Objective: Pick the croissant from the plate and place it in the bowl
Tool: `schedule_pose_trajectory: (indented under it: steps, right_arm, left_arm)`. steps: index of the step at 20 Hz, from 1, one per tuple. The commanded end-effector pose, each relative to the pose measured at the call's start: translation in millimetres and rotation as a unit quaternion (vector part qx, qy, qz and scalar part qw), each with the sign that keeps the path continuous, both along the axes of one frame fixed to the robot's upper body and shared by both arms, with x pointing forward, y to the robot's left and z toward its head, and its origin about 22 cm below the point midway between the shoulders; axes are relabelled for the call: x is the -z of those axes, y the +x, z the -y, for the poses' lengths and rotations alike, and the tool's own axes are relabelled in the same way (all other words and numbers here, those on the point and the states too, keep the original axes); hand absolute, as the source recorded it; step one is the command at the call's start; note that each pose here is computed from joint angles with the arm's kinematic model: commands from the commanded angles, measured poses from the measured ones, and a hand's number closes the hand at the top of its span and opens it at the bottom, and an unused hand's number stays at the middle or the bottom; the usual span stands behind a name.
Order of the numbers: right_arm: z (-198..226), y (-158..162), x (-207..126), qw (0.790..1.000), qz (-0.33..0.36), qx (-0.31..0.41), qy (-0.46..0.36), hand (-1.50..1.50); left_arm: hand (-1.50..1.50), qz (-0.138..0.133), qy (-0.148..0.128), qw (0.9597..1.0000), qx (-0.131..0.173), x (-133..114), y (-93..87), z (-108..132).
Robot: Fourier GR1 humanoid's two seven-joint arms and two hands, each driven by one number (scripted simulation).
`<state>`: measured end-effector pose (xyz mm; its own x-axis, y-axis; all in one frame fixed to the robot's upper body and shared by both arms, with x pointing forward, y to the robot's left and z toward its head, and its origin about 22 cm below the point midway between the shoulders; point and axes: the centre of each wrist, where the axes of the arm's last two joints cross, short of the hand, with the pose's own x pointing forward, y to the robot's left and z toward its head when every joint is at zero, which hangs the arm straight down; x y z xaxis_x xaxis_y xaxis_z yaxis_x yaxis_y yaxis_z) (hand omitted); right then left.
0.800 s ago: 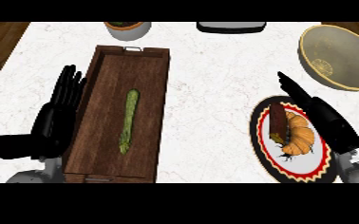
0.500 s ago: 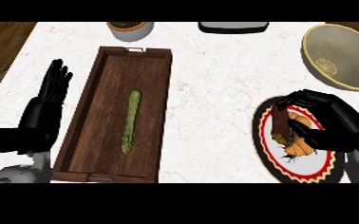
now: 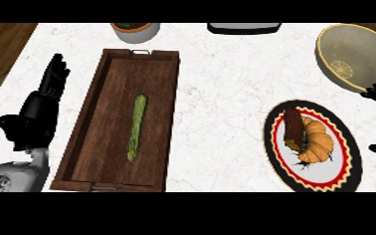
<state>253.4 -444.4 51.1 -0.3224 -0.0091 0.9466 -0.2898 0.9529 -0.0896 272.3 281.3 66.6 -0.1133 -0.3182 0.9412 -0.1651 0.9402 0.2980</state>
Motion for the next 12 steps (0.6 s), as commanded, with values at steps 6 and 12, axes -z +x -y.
schedule_pose_trajectory:
  steps: [6,12]
  right_arm:
    - [53,4,-47,0.981,0.015,-0.075,-0.177,-1.5]
    - [43,14,-57,0.935,-0.004,-0.121,-0.334,-1.5]
  left_arm:
    - [0.0,-0.009,0.013,0.9997,0.017,-6,11.3,23]
    - [0.0,-0.019,0.018,0.9996,0.009,-12,14.9,19]
